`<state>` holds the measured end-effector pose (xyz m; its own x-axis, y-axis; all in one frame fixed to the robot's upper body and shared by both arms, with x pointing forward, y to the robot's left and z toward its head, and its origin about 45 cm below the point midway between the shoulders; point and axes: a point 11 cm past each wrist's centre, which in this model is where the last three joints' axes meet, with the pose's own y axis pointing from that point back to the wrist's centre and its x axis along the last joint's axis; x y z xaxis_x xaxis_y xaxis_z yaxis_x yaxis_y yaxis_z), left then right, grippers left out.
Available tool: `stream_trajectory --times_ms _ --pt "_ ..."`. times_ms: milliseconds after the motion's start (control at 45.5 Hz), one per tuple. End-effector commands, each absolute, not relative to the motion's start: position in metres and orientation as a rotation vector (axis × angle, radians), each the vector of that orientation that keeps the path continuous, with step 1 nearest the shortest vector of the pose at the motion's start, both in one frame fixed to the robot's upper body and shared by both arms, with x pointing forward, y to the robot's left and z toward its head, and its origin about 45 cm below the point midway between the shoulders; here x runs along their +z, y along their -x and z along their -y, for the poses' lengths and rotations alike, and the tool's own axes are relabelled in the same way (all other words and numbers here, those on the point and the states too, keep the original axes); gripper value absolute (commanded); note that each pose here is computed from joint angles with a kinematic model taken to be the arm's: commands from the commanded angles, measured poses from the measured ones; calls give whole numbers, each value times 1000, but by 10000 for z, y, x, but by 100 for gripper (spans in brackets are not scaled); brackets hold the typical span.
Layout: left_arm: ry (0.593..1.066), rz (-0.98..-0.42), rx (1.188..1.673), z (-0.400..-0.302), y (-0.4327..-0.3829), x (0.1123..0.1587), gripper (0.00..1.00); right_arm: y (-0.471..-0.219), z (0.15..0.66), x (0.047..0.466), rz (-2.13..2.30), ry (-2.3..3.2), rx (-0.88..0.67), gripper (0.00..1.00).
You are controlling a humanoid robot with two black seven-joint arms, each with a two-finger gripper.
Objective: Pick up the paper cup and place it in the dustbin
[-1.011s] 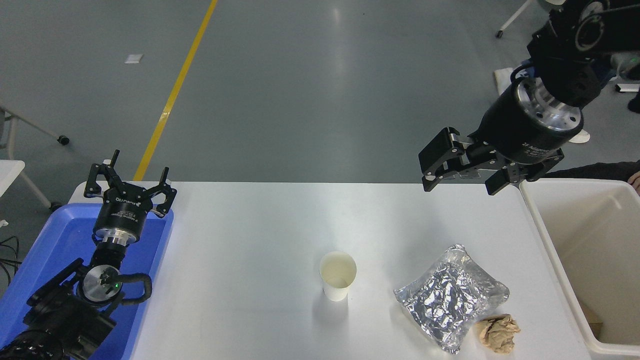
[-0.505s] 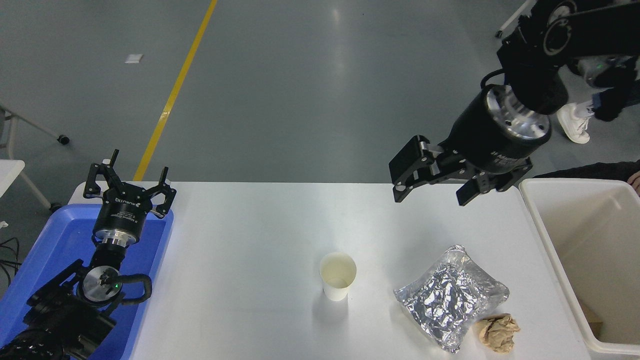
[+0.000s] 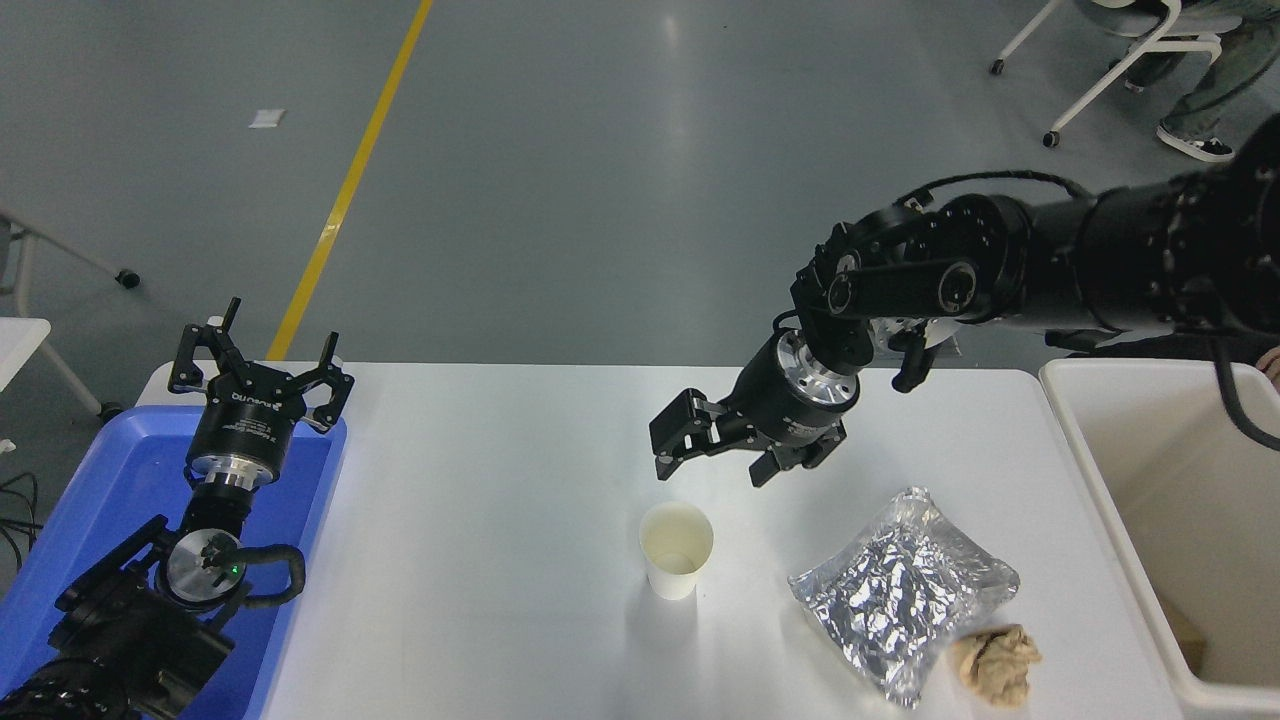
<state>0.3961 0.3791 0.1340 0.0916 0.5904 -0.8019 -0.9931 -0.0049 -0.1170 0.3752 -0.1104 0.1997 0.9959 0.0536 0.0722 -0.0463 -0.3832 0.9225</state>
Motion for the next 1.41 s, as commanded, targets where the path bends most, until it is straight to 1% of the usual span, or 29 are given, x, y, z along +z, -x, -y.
stream_trajectory --times_ms 0,176,330,440,484,549,571,593,703,769,813,835,1011,1187,1275,1385 --pt "812 -641 1392 -3789 -3962 1341 100 -3728 1248 1391 69 -1962 116 100" --pt "813 -640 1390 -3789 -3962 1342 100 -3617 1335 1124 73 -1952 97 100" --pt "813 -640 1390 -3788 -3962 1342 100 -3523 1383 991 52 -1942 83 100" --pt "813 -641 1393 -3799 -3956 1339 100 -3489 1386 964 43 -1941 78 96" --pt "814 -640 1395 -3802 -3957 1340 100 -3484 1388 958 42 -1941 76 85" --pt "812 -641 1394 -3800 -3956 1338 100 -3479 1392 949 41 -1941 75 61" --pt "813 -641 1393 -3799 -3956 1339 100 -3483 1393 950 43 -1941 76 56" --pt "812 -641 1394 -3800 -3956 1338 100 -3488 1395 952 44 -1941 77 51" --pt "814 -640 1395 -3802 -3957 1340 100 -3487 1387 963 41 -1942 72 35" --pt "815 -642 1393 -3794 -3957 1338 100 -3481 1383 962 40 -1945 66 17" --pt "814 -640 1393 -3801 -3957 1341 100 -3483 1378 971 37 -1945 67 3" --pt "814 -640 1395 -3802 -3957 1340 100 -3481 1378 971 36 -1945 66 0" --pt "814 -642 1394 -3795 -3957 1337 100 -3497 1365 1002 34 -1947 71 0" --pt "814 -642 1394 -3795 -3957 1337 100 -3531 1320 1137 -12 -1949 62 0" --pt "814 -642 1394 -3795 -3957 1337 100 -3561 1292 1246 -48 -1946 58 0" --pt "814 -642 1394 -3795 -3957 1337 100 -3628 1190 1540 -112 -1934 87 0"
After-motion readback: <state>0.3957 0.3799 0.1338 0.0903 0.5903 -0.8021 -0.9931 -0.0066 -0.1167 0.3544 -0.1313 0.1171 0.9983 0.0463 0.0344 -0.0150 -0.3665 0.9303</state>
